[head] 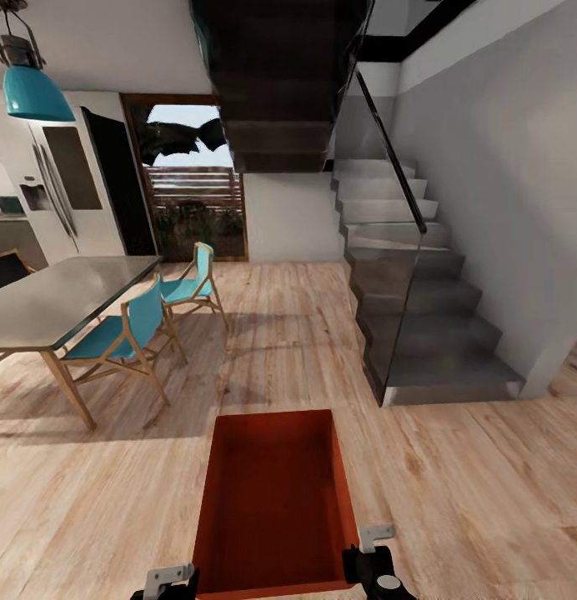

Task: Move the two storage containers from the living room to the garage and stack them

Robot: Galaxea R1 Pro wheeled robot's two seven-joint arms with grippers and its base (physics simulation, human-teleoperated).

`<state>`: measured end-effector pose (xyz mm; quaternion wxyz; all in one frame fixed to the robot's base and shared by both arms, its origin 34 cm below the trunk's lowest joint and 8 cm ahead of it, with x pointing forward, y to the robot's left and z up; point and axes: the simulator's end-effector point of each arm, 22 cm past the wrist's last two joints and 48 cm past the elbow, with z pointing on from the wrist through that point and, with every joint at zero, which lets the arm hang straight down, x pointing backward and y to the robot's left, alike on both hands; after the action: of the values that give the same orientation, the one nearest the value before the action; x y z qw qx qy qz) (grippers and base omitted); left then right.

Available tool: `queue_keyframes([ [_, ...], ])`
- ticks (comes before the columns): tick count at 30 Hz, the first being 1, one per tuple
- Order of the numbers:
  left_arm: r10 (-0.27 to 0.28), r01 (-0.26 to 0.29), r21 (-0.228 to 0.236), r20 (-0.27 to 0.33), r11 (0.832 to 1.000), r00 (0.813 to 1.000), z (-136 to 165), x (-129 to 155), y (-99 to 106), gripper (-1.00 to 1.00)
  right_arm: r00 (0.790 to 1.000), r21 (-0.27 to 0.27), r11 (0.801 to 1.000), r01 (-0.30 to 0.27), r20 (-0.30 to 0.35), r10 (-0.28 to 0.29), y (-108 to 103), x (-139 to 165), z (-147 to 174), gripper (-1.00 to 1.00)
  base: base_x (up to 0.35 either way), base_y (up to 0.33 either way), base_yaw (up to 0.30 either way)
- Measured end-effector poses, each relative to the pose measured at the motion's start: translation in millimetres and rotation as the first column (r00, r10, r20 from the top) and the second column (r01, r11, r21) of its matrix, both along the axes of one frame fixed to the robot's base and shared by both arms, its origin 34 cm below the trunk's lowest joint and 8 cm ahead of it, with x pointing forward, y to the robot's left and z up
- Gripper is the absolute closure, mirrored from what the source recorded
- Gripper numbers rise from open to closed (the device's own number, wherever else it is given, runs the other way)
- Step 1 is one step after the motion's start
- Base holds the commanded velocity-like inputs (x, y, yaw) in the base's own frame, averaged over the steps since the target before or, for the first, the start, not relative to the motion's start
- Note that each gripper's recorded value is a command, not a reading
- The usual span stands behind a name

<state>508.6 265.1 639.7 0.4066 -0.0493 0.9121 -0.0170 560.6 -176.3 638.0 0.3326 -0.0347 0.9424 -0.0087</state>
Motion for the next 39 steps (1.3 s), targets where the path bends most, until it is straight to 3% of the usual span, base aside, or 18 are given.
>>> queue_keyframes([
  [39,0.0,0.0,0.0,0.0,1.0,1.0,0.0,0.0,-0.1,1.0,1.0,0.0,1.0,0.0,0.0,0.0,-0.1,0.0,0.0,1.0,0.0,0.0,-0.268],
])
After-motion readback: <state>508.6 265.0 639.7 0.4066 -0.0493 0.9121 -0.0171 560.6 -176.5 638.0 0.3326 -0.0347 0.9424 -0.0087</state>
